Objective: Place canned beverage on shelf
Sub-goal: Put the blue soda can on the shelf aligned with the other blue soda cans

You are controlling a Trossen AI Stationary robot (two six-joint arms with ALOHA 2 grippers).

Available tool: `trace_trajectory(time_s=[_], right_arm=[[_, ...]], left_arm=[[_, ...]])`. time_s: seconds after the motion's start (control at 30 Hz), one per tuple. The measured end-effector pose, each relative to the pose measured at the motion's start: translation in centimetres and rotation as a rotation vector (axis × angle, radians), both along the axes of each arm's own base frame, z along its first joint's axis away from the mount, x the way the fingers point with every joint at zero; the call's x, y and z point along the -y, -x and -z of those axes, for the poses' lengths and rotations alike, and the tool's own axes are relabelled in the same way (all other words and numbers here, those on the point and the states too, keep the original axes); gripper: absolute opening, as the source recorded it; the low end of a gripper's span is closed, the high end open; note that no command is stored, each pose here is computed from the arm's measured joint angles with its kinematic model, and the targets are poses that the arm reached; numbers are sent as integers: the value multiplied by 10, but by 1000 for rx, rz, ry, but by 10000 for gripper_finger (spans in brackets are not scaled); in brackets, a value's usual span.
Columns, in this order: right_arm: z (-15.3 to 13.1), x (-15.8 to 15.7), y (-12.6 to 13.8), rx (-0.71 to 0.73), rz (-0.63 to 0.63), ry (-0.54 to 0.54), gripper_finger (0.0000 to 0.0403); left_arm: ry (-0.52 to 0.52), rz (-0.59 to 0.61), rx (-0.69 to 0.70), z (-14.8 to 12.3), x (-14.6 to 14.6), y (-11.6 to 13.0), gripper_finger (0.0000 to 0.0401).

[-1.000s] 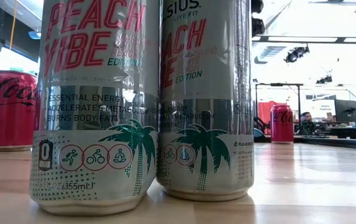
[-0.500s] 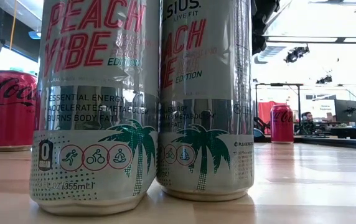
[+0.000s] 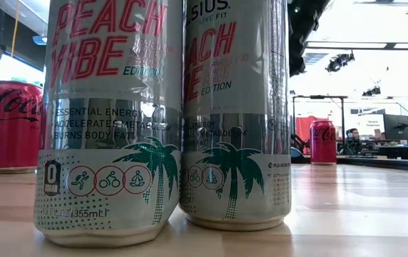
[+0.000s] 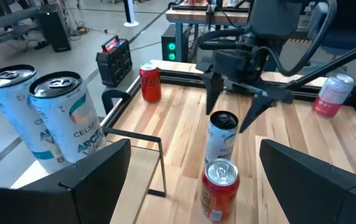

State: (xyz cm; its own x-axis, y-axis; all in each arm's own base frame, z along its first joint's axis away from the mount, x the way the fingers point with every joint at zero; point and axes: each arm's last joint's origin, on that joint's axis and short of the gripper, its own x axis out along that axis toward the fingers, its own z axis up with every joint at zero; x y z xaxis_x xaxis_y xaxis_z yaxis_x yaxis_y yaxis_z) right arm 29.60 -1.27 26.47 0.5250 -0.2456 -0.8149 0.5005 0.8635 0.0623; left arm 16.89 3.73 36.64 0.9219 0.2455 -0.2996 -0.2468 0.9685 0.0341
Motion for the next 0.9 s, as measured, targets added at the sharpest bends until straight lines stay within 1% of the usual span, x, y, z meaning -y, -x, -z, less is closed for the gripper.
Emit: trace_trajectory(time_s=[0.17, 0.3, 0.4, 0.5, 0.63, 0.67, 0.73, 0.83, 0.9], right_arm=[[9, 0, 0, 7, -15, 30, 353], [20, 0, 2, 11, -5, -4, 344], [21, 0, 0, 46, 26, -28, 324], [20, 0, -2, 72, 25, -26, 296], [19, 0, -2, 72, 21, -32, 254], [16, -1, -2, 64, 11, -42, 246], [6, -1, -4, 56, -20, -51, 243], [-22, 1, -10, 113, -56, -21, 243], [-40, 5, -10, 114, -73, 3, 243]], left_arm=[[1, 3, -2, 0, 0, -1, 349], [4, 13, 4, -1, 1, 1, 349], [-2, 14, 28, -4, 2, 7, 349], [-10, 15, 48, -7, 3, 13, 349], [-33, 19, 88, -13, 5, 21, 349], [-36, 19, 103, -14, 5, 22, 349], [-41, 19, 125, -17, 6, 24, 349], [-46, 19, 146, -19, 6, 26, 349], [-47, 19, 152, -20, 6, 26, 349]])
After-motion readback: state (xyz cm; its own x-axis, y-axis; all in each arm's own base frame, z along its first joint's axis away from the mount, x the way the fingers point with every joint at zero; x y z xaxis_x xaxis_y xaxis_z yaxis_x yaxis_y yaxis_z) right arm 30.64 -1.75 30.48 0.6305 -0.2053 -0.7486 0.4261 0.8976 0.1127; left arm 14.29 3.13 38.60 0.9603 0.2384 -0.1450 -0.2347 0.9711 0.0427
